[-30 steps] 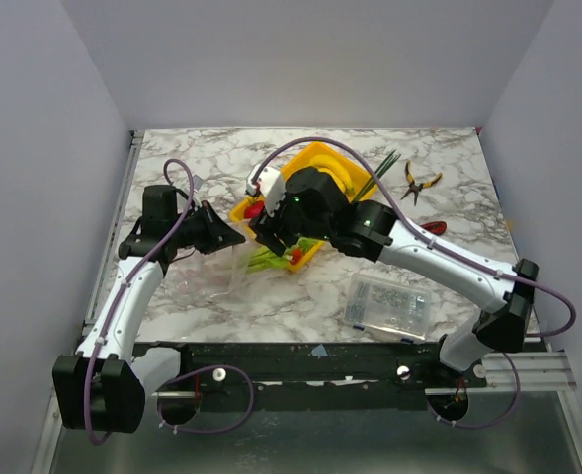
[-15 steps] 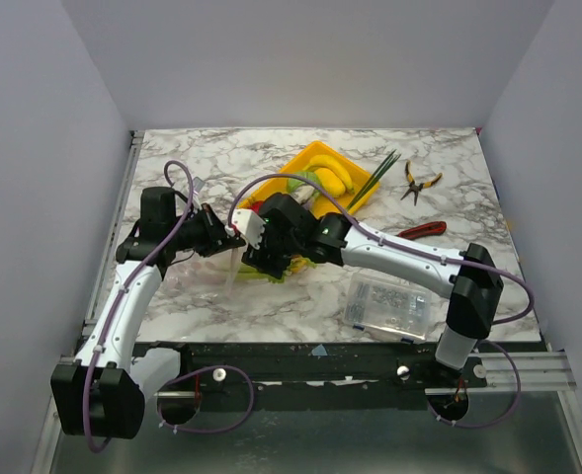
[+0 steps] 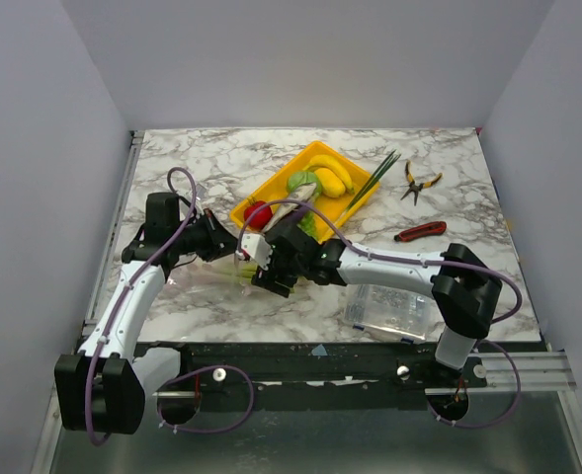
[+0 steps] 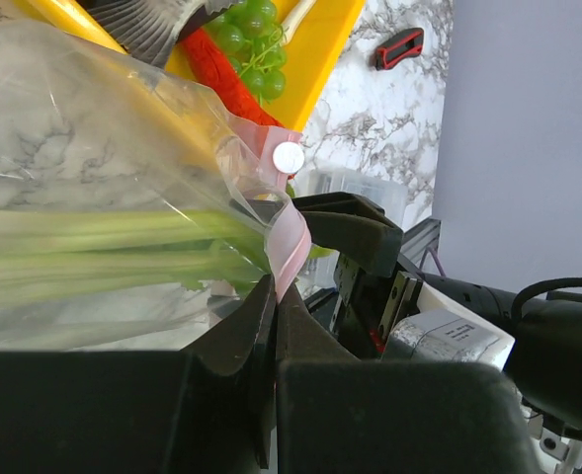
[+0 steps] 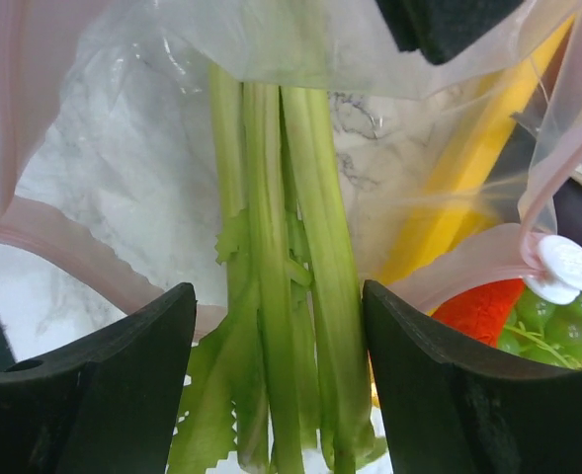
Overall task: Place the food in the zip-top bag and seal the zipper
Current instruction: Place the fake vegetable in the zipper food storage bag.
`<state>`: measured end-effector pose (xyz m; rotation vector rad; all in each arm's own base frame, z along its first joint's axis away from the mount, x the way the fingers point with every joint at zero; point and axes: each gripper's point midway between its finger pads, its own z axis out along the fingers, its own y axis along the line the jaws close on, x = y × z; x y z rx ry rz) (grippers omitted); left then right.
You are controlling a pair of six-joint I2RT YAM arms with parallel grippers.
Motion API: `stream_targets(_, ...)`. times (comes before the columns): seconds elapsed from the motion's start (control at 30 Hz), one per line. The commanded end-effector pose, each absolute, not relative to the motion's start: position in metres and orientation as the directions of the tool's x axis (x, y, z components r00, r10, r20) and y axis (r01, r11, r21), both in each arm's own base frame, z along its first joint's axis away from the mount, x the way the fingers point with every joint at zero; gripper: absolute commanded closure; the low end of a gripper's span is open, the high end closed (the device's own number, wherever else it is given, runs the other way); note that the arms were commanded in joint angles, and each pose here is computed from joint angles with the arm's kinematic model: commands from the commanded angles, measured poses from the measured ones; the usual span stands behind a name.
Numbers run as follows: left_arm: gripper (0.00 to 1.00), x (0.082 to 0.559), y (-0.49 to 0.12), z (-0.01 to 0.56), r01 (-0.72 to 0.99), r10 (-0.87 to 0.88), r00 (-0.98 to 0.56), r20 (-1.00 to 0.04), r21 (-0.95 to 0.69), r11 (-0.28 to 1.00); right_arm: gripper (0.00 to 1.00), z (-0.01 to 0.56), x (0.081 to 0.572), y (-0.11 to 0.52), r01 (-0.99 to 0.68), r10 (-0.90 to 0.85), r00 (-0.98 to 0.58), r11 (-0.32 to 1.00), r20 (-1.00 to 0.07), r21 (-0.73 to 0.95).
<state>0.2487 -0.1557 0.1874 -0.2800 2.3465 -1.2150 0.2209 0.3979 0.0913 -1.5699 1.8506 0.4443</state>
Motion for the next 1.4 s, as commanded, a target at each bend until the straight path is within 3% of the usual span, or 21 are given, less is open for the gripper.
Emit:
stream_targets(0.0, 1.00, 0.256, -0.158, 0.192, 0.062, -0.403, -0.851, -0.336, -0.827, 0.559, 0.29, 0.092, 0.247, 0.398, -0.911, -0.732, 0.002, 0.279, -0.681, -0.303)
stream_targets(0.1, 1.00, 0.257, -0.157, 0.190, 0.053, -0.407, -0.851, -0.331, -0.826, 0.561, 0.34, 0.089, 0.253, 0.394, -0.885, -0.725, 0.063, 0.277, -0.686, -0.374)
stream_targets(0.23, 1.00, 0.255, -0.157, 0.191, 0.053, -0.407, -0.852, -0.330, -0.827, 0.560, 0.60, 0.093, 0.263, 0.394, -0.837, -0.704, 0.101, 0.321, -0.703, -0.442)
stream_targets(0.33, 1.00, 0.253, -0.158, 0.193, 0.055, -0.405, -0.853, -0.330, -0.828, 0.557, 0.71, 0.098, 0.268, 0.396, -0.795, -0.689, 0.140, 0.351, -0.712, -0.496)
stream_targets(0.53, 1.00, 0.249, -0.156, 0.193, 0.064, -0.395, -0.853, -0.340, -0.821, 0.568, 0.99, 0.112, 0.264, 0.409, -0.815, -0.595, 0.080, 0.423, -0.800, -0.397)
stream_targets(0.77, 1.00, 0.243, -0.139, 0.179, 0.071, -0.382, -0.818, -0.429, -0.735, 0.674, 1.00, 0.148, 0.251, 0.420, -0.777, -0.306, -0.219, 0.629, -0.926, -0.024)
stream_targets(1.0, 1.00, 0.239, -0.134, 0.169, 0.065, -0.368, -0.821, -0.437, -0.711, 0.700, 1.00, 0.168, 0.239, 0.420, -0.615, 0.053, -0.469, 0.697, -0.882, 0.369)
stream_targets(1.13, 1.00, 0.236, -0.138, 0.174, 0.077, -0.369, -0.822, -0.433, -0.728, 0.681, 1.00, 0.178, 0.239, 0.418, -0.566, 0.188, -0.458, 0.692, -0.869, 0.448)
stream_targets(1.2, 1.00, 0.235, -0.138, 0.177, 0.081, -0.375, -0.817, -0.439, -0.730, 0.678, 1.00, 0.179, 0.237, 0.422, -0.593, 0.200, -0.444, 0.665, -0.873, 0.454)
stream_targets(1.37, 1.00, 0.236, -0.136, 0.177, 0.087, -0.365, -0.814, -0.451, -0.717, 0.691, 1.00, 0.131, 0.208, 0.434, -0.708, -0.100, -0.484, 0.629, -0.869, 0.322)
